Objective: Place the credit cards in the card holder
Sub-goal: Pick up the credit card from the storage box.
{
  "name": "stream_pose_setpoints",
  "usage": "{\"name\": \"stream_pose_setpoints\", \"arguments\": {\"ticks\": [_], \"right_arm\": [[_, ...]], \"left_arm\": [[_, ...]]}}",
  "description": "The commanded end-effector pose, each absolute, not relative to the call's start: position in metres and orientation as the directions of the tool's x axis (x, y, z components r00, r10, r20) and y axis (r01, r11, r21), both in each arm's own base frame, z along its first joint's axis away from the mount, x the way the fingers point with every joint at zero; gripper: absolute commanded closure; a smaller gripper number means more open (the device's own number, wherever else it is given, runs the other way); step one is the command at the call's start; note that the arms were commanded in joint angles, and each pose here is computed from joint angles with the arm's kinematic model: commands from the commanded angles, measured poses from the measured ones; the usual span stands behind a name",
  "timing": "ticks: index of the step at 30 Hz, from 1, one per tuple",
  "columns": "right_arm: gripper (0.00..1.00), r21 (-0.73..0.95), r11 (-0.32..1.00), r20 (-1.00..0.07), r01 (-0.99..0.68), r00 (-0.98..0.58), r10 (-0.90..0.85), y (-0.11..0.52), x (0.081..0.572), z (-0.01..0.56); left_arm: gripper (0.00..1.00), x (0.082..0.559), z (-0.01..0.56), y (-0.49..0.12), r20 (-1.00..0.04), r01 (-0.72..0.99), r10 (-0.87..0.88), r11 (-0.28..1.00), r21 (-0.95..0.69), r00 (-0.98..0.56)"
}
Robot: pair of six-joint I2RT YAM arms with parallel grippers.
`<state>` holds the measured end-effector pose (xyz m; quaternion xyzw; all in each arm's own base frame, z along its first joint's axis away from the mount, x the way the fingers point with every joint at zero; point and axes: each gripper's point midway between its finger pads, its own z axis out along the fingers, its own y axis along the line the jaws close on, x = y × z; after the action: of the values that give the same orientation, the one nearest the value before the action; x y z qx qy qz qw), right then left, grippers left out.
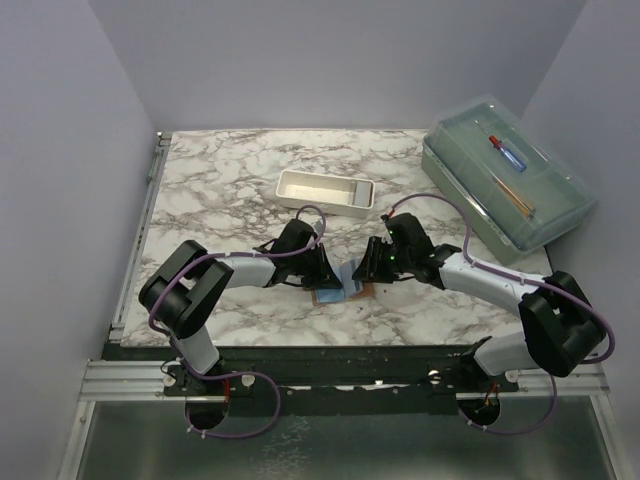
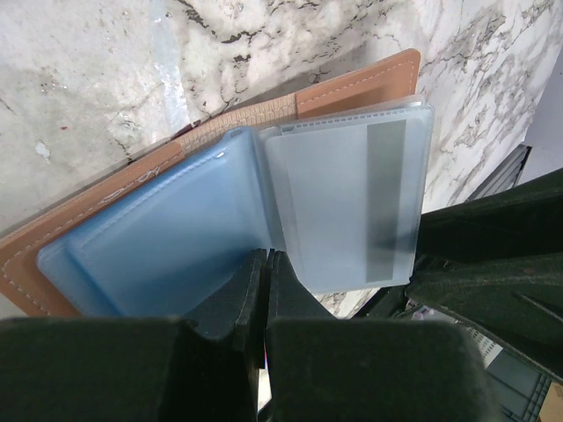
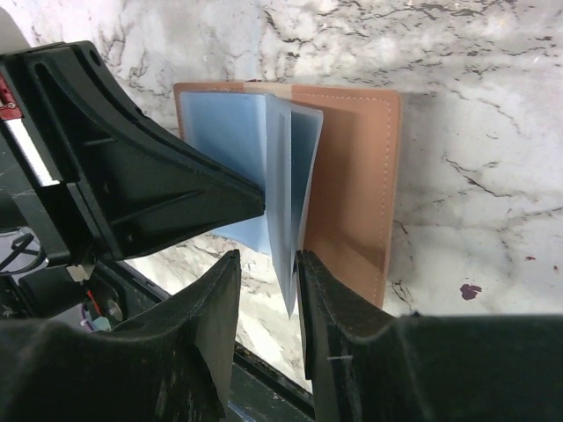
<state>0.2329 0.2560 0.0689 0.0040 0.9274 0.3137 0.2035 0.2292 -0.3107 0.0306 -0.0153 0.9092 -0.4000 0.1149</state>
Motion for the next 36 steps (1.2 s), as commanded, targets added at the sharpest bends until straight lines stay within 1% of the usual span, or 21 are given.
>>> {"name": "stream_pose_setpoints", "arguments": {"ticks": [1, 5, 10, 12, 14, 17, 19, 21, 24, 26, 27, 29, 31, 34, 36], "right_arm": [[0.63, 0.635, 0.755, -0.387, -0.165, -0.913, 0.126, 0.268, 0.233, 0.082], [0.63, 0.642, 0.745, -0.395, -0.179, -0.911, 0.122, 0.27, 0.233, 0.087], [0.63, 0.619, 0.768, -0.401, -0.165, -0.907, 0.129, 0.266, 0.236, 0.085], [0.63, 0.589, 0.795, -0.411, -0.143, -0.9, 0.142, 0.259, 0.239, 0.083], [0.61, 0.506, 0.857, -0.442, -0.099, -0.883, 0.159, 0.243, 0.249, 0.083], [0.54, 0.352, 0.936, -0.518, -0.024, -0.837, 0.174, 0.215, 0.272, 0.094], [0.48, 0.327, 0.945, -0.57, -0.022, -0.802, 0.178, 0.211, 0.291, 0.111], [0.46, 0.328, 0.944, -0.612, -0.039, -0.77, 0.181, 0.217, 0.314, 0.129], [0.37, 0.305, 0.952, -0.678, -0.007, -0.704, 0.212, 0.222, 0.353, 0.151], [0.31, 0.255, 0.967, -0.707, 0.019, -0.679, 0.2, 0.222, 0.38, 0.153], [0.27, 0.197, 0.979, -0.705, 0.046, -0.687, 0.174, 0.221, 0.393, 0.143], [0.24, 0.087, 0.991, -0.706, 0.101, -0.696, 0.133, 0.216, 0.414, 0.134], [0.23, -0.011, 0.99, -0.702, 0.138, -0.706, 0.09, 0.212, 0.433, 0.128], [0.22, -0.124, 0.977, -0.702, 0.173, -0.711, 0.037, 0.208, 0.455, 0.122], [0.22, -0.166, 0.969, -0.71, 0.185, -0.704, 0.013, 0.208, 0.468, 0.124]], "left_arm": [[1.0, 0.224, 0.015, -0.303, -0.187, 0.044, -0.123, 0.714, -0.699, -0.975], [1.0, 0.223, 0.014, -0.303, -0.185, 0.044, -0.121, 0.714, -0.698, -0.975], [1.0, 0.224, 0.016, -0.303, -0.189, 0.046, -0.123, 0.711, -0.701, -0.974], [1.0, 0.224, 0.018, -0.304, -0.189, 0.049, -0.12, 0.708, -0.705, -0.975], [0.99, 0.223, 0.022, -0.306, -0.187, 0.053, -0.118, 0.698, -0.714, -0.975], [0.9, 0.222, 0.034, -0.31, -0.186, 0.065, -0.11, 0.672, -0.738, -0.976], [0.82, 0.22, 0.045, -0.314, -0.189, 0.082, -0.097, 0.647, -0.758, -0.977], [0.75, 0.219, 0.057, -0.316, -0.192, 0.093, -0.093, 0.626, -0.775, -0.977], [0.62, 0.219, 0.075, -0.315, -0.215, 0.112, -0.099, 0.607, -0.787, -0.972], [0.55, 0.22, 0.084, -0.312, -0.23, 0.125, -0.1, 0.602, -0.789, -0.968], [0.53, 0.22, 0.089, -0.309, -0.24, 0.134, -0.1, 0.6, -0.788, -0.966], [0.5, 0.22, 0.096, -0.303, -0.256, 0.148, -0.095, 0.604, -0.783, -0.962], [0.47, 0.219, 0.102, -0.297, -0.276, 0.165, -0.092, 0.609, -0.776, -0.957], [0.46, 0.218, 0.107, -0.289, -0.293, 0.18, -0.083, 0.622, -0.762, -0.953], [0.45, 0.217, 0.111, -0.287, -0.307, 0.194, -0.076, 0.625, -0.756, -0.949]]}}
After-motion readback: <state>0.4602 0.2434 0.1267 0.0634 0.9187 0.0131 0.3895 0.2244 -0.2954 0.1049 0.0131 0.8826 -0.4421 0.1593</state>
